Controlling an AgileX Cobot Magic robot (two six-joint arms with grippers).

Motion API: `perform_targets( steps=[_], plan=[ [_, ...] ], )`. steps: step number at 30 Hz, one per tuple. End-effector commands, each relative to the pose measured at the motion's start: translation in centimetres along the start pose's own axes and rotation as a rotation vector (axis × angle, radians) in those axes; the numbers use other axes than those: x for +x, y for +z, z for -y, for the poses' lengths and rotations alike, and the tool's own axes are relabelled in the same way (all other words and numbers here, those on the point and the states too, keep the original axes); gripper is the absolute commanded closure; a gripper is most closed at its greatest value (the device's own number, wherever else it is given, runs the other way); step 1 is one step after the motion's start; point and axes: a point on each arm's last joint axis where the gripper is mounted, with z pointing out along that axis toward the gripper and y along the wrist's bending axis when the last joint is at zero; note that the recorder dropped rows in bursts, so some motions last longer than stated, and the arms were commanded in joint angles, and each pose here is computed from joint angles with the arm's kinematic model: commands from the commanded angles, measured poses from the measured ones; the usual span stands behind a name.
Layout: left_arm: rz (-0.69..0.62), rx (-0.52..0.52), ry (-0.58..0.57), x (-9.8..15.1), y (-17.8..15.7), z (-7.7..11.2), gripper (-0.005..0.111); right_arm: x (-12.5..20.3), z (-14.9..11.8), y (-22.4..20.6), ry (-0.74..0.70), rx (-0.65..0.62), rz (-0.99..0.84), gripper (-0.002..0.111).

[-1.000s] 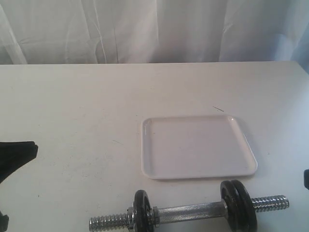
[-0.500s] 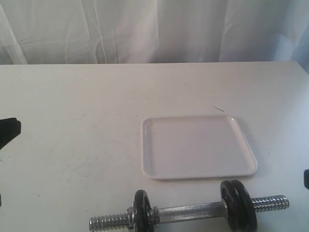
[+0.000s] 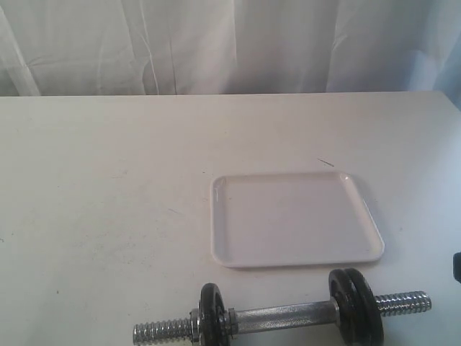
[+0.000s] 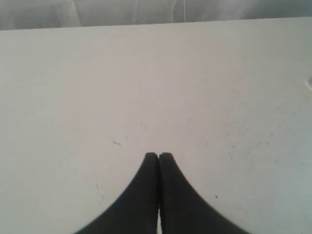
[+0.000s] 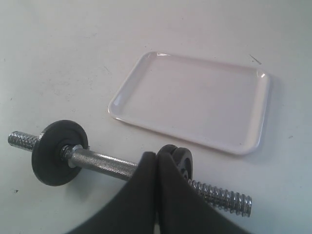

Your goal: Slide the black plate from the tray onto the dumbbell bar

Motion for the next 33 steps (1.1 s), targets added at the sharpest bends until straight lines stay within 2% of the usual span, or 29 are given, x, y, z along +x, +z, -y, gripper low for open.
perform_targets(
  steps=[1, 7, 21, 25, 29, 33],
  plan=[
    [-0.052, 0.000, -0.026, 1.5, 0.4, 0.0, 0.107, 0.1, 0.0, 0.0, 0.007, 0.006, 0.006, 0.108],
    [-0.124, 0.011, -0.029, 2.8, 0.6, 0.1, 0.107, 0.1, 0.0, 0.0, 0.007, 0.005, 0.004, 0.108],
    [-0.124, 0.012, -0.029, 2.8, 0.6, 0.1, 0.107, 0.1, 0.1, 0.0, -0.001, 0.009, 0.005, 0.108],
    [-0.124, 0.012, -0.029, 2.8, 0.6, 0.1, 0.107, -0.1, 1.2, -0.1, -0.133, 0.140, 0.018, 0.108],
    [-0.124, 0.012, -0.029, 2.8, 0.6, 0.1, 0.107, -0.2, 1.8, -0.1, -0.195, 0.206, 0.026, 0.108],
    [-0.124, 0.012, -0.029, 2.8, 0.6, 0.1, 0.107, -0.3, 2.3, 0.8, -0.239, 0.245, 0.197, 0.108]
  ],
)
